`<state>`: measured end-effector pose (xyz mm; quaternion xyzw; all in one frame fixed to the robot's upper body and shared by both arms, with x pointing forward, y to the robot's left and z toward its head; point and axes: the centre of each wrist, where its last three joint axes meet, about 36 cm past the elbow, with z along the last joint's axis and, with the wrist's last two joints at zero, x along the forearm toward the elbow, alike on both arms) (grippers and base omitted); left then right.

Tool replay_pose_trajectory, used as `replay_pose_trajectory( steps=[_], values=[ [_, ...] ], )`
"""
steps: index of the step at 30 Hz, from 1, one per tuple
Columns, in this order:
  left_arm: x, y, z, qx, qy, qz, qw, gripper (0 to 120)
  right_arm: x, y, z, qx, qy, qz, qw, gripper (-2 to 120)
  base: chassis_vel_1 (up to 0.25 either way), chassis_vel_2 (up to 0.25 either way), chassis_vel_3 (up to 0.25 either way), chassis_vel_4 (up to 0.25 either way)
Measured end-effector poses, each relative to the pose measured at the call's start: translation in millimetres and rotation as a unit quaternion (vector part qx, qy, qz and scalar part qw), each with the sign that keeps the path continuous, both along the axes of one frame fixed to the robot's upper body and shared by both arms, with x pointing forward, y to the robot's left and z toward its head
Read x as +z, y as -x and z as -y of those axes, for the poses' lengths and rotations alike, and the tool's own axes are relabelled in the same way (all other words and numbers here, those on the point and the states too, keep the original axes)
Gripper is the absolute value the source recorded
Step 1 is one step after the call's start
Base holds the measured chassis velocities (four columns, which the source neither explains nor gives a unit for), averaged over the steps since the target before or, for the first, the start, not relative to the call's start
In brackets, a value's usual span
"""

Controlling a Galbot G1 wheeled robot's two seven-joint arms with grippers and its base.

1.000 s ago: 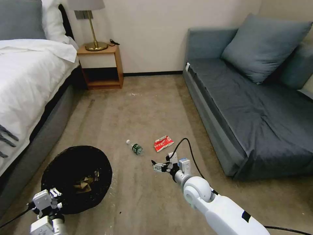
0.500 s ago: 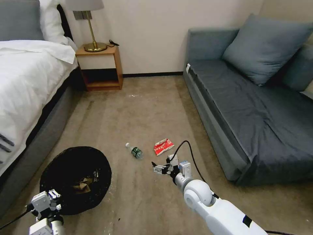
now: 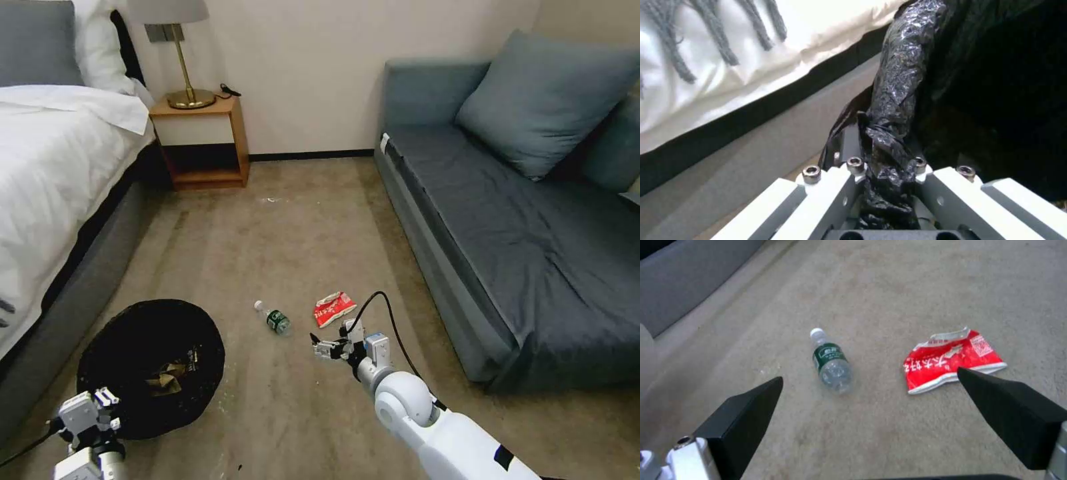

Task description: Pick up the trash bin, then pick up the garbage on the floor and place it into the trash bin.

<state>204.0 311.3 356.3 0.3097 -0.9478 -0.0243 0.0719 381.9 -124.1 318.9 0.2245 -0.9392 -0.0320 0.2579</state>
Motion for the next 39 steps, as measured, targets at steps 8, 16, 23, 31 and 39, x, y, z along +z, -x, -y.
replay_pose_trajectory(
  steps=[8,16,23,31,39],
  values=[
    [0.5,1.0,-2.9,-0.002,-0.004,-0.002,1.0,3,-2.6,2.3,4.8,0.002,-0.002,0.008,1.0,100,-0.059,0.061,0.06,-0.074],
    [-0.4,-1.1,-6.2,-0.004,-0.007,-0.001,1.0,3,-5.2,6.7,6.3,0.008,-0.004,0.016,1.0,100,-0.083,0.082,0.081,-0.074],
    [-3.5,-2.3,-9.7,-0.005,-0.011,-0.004,0.9999,3,-6.8,9.6,8.2,0.009,-0.005,0.02,1.0,100,-0.067,0.061,0.073,-0.065],
    [-7.0,-6.2,-18.3,-0.006,-0.01,-0.004,0.9999,3,-8.8,9.3,6.2,0.014,-0.003,0.025,1.0,100,-0.066,0.071,0.068,-0.075],
    [-10.8,-6.7,-22.7,-0.007,-0.007,-0.006,0.9999,3,-15.5,10.7,-2.8,0.032,-0.006,0.03,0.999,100,-0.077,0.073,0.075,-0.07]
  ],
)
